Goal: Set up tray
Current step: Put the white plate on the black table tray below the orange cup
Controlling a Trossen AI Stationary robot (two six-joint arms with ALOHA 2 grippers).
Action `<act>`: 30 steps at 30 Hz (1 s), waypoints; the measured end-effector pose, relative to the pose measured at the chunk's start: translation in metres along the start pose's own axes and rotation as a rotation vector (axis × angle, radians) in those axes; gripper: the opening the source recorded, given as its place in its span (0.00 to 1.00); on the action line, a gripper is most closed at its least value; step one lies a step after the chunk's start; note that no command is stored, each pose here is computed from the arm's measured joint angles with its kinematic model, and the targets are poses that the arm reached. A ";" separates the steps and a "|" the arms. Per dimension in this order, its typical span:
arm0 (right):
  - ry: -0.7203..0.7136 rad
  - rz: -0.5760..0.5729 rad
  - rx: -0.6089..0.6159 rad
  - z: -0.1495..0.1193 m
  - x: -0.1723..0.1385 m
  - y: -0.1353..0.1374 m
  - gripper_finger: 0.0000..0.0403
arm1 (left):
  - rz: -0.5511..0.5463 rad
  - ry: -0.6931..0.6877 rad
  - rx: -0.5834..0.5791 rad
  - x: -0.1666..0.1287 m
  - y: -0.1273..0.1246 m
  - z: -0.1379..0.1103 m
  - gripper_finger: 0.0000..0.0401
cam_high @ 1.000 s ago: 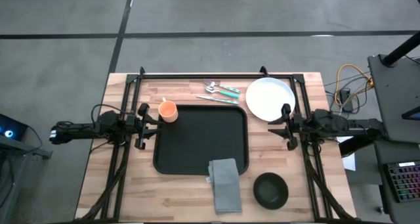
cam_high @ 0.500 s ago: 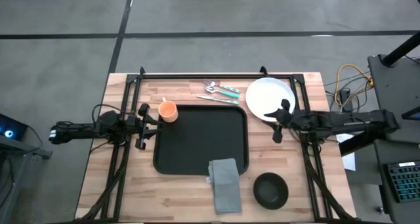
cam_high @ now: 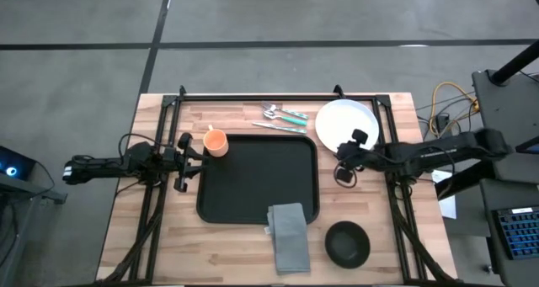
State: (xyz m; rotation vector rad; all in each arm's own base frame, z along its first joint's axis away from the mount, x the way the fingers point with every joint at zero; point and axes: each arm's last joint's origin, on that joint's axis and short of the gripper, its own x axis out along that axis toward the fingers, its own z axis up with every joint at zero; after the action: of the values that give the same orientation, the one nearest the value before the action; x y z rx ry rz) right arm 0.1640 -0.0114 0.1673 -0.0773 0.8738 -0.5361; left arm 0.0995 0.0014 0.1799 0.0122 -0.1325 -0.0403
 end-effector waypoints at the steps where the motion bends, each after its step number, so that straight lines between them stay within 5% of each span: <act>1: 0.013 -0.011 0.002 0.000 0.002 0.000 0.32 | 0.000 0.000 0.000 0.000 0.000 0.000 0.26; 30: 0.274 -0.031 0.040 -0.013 0.045 -0.006 0.32 | 0.000 0.003 0.000 0.000 0.000 0.000 0.26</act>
State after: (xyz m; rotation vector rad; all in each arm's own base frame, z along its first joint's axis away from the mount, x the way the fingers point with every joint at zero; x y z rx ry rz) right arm 0.1756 -0.0361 0.1286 0.0206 1.1298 -0.6014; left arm 0.0996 0.0013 0.1796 0.0120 -0.1290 -0.0404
